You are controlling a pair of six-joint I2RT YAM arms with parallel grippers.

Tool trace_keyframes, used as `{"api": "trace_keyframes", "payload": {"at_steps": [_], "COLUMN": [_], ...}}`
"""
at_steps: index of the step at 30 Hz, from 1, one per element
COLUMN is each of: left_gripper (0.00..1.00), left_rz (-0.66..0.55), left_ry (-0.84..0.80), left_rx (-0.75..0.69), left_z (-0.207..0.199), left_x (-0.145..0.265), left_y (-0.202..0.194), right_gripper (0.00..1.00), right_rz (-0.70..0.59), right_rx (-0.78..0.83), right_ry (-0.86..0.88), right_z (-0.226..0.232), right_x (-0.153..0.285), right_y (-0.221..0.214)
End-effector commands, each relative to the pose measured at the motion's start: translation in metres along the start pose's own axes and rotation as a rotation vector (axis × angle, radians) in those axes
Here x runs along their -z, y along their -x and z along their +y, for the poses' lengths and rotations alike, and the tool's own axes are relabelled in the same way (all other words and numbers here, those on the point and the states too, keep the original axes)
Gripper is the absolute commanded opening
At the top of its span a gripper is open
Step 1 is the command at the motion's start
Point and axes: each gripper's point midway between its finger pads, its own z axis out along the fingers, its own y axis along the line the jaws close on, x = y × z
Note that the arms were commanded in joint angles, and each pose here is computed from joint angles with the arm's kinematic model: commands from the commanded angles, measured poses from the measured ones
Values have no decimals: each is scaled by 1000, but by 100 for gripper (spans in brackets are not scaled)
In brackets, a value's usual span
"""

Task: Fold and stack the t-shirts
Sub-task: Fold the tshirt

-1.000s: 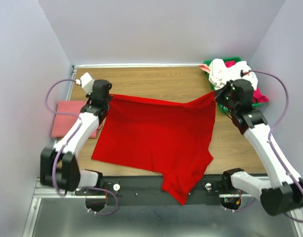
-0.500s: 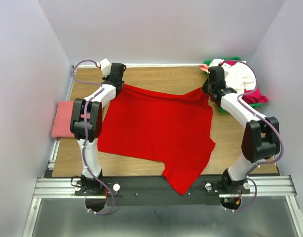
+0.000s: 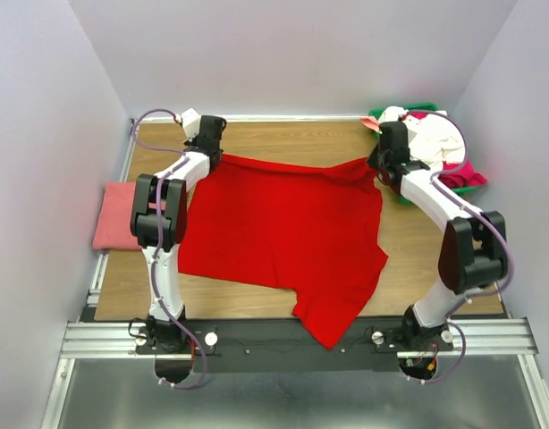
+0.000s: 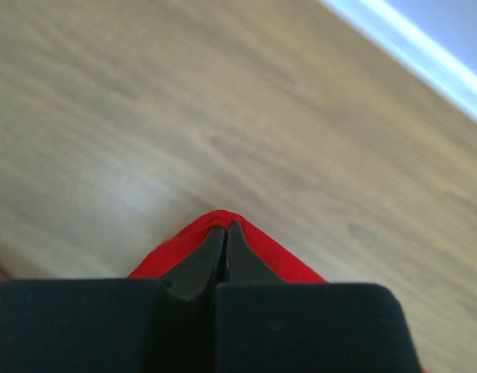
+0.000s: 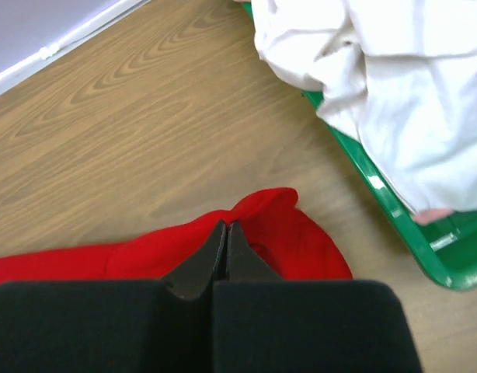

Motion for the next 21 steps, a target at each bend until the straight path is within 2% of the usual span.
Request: {"api": "trace_keyframes", "payload": {"at_steps": [1, 18, 21], "left_gripper": [0, 0, 0], "left_rz": [-23, 30, 44], "left_ry": [4, 26, 55], "left_rx": [10, 24, 32], "left_z": [13, 68, 80], "left_x": [21, 77, 86], "left_y": [14, -15, -21], "right_gripper": [1, 1, 10], "right_rz": [8, 199, 235], "right_rx": [-35, -131, -167], "right_ry": [21, 143, 162], "right_z": [-11, -53, -62], "right_x": [30, 119, 133], "right_y": [-3, -102, -124]}}
